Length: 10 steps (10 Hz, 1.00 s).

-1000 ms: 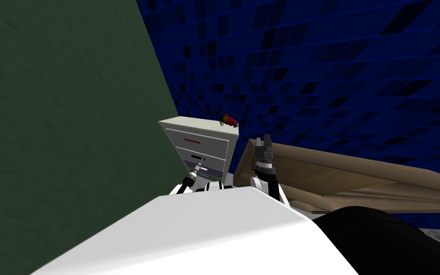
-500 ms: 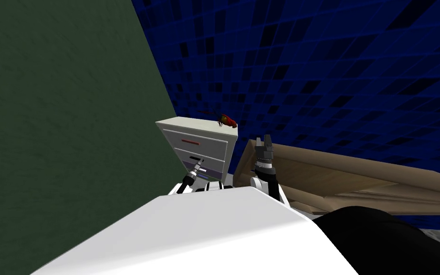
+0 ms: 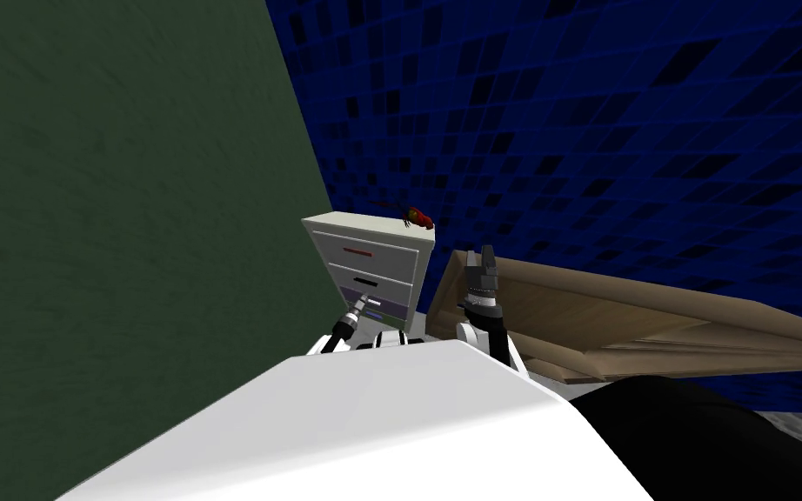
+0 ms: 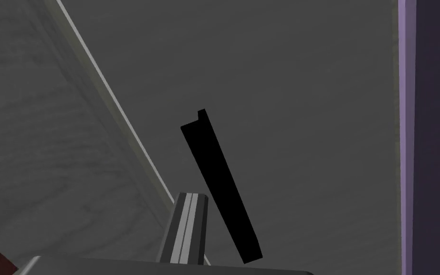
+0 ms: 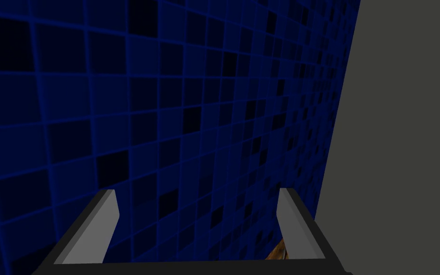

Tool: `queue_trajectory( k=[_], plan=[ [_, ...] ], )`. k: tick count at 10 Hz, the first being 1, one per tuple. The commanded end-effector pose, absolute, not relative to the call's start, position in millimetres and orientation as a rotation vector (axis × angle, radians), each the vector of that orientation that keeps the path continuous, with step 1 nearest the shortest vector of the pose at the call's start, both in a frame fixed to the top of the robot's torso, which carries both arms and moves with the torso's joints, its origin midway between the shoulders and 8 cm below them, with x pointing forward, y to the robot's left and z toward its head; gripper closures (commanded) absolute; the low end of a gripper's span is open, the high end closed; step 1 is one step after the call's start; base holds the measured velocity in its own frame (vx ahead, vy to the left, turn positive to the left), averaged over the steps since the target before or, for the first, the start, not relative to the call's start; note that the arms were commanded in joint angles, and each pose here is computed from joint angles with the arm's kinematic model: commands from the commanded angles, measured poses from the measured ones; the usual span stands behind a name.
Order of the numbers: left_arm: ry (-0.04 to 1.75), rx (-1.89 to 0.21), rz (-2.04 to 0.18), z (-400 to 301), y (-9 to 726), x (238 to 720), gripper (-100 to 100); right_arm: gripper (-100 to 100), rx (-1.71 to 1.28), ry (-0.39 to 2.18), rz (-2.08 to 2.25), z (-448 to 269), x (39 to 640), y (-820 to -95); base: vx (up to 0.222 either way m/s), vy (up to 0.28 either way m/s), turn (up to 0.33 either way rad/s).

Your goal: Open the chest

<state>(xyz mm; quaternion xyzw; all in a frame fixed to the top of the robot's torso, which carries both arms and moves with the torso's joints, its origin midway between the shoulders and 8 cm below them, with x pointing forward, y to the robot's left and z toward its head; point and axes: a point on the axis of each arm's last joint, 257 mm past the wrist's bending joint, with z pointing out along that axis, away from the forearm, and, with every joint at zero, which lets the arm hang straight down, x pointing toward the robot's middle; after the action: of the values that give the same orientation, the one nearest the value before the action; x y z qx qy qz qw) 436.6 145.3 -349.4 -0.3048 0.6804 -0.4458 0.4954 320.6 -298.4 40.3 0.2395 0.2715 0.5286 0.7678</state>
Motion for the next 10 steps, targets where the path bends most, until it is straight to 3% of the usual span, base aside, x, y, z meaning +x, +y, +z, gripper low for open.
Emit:
queue_trajectory(
  k=[1,3,4,9,10],
  plan=[
    [1.649,-0.746,-1.062,-347.2,150.2,444.0,-100,0,0.520,0.589,1.147,40.2,320.5,-298.5,0.134,-0.091,0.007],
    [1.649,-0.745,-1.065,-347.9,149.6,442.6,-100,0,0.520,0.589,1.147,40.3,320.5,-298.4,0.040,-0.028,0.003],
    [1.649,-0.745,-1.065,-347.7,149.4,442.6,100,0,0.520,0.589,1.147,40.3,320.5,-298.5,0.012,-0.006,0.000],
    [1.655,-0.732,-1.071,-343.0,147.8,435.4,100,0,0.520,0.589,1.148,40.3,320.6,-298.4,-0.143,0.056,0.026],
    [1.655,-0.738,-1.065,-344.7,149.3,438.4,-100,0,0.520,0.589,1.147,40.3,320.6,-298.4,0.087,-0.035,-0.027]
  ],
)
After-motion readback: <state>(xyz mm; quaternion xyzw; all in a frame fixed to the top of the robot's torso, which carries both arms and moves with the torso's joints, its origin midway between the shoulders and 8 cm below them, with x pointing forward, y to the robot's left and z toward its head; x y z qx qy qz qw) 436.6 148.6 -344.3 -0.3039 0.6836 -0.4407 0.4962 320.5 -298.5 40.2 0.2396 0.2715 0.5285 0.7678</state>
